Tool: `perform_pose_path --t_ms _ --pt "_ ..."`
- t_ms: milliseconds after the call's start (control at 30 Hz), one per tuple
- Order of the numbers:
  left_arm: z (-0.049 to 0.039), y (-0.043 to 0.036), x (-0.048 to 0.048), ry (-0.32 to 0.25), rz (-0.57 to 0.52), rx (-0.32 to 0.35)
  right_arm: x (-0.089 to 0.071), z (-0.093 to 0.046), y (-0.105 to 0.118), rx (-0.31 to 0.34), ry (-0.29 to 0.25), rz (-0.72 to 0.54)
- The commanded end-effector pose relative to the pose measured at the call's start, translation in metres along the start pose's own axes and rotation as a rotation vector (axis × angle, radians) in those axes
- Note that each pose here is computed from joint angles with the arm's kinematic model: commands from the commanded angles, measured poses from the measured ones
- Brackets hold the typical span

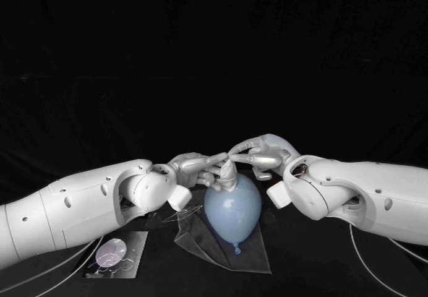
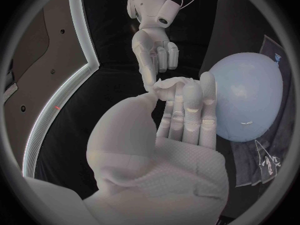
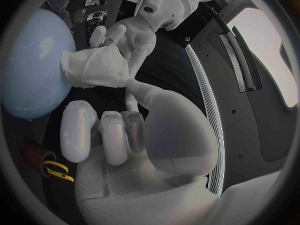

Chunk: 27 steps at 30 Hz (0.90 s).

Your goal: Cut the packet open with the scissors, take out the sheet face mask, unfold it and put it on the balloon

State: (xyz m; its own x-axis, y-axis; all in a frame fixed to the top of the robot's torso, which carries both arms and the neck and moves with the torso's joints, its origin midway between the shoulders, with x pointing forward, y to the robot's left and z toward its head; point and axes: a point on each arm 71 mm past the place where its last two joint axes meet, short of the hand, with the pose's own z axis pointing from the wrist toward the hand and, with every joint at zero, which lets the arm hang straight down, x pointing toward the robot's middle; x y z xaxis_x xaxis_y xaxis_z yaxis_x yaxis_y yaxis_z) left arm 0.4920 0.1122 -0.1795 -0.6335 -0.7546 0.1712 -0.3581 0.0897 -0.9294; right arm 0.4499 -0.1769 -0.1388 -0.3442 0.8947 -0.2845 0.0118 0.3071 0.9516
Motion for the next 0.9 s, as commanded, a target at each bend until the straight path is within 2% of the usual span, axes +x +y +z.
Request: perform_pose_path --t_ms 33,333,900 --pt "0.0003 -0.0042 0.0052 0.050 -0.036 0.048 0.002 0.000 0.001 -0.012 0.019 -0.002" --pt "-0.0001 -0.0059 0.0078 0.091 -0.075 0.073 0.004 -0.001 -0.001 -0.005 0.030 0.001" --pt "0.0002 -0.0059 0.0211 0.221 -0.134 0.095 0.004 -0.004 -0.003 -0.001 0.029 0.003"
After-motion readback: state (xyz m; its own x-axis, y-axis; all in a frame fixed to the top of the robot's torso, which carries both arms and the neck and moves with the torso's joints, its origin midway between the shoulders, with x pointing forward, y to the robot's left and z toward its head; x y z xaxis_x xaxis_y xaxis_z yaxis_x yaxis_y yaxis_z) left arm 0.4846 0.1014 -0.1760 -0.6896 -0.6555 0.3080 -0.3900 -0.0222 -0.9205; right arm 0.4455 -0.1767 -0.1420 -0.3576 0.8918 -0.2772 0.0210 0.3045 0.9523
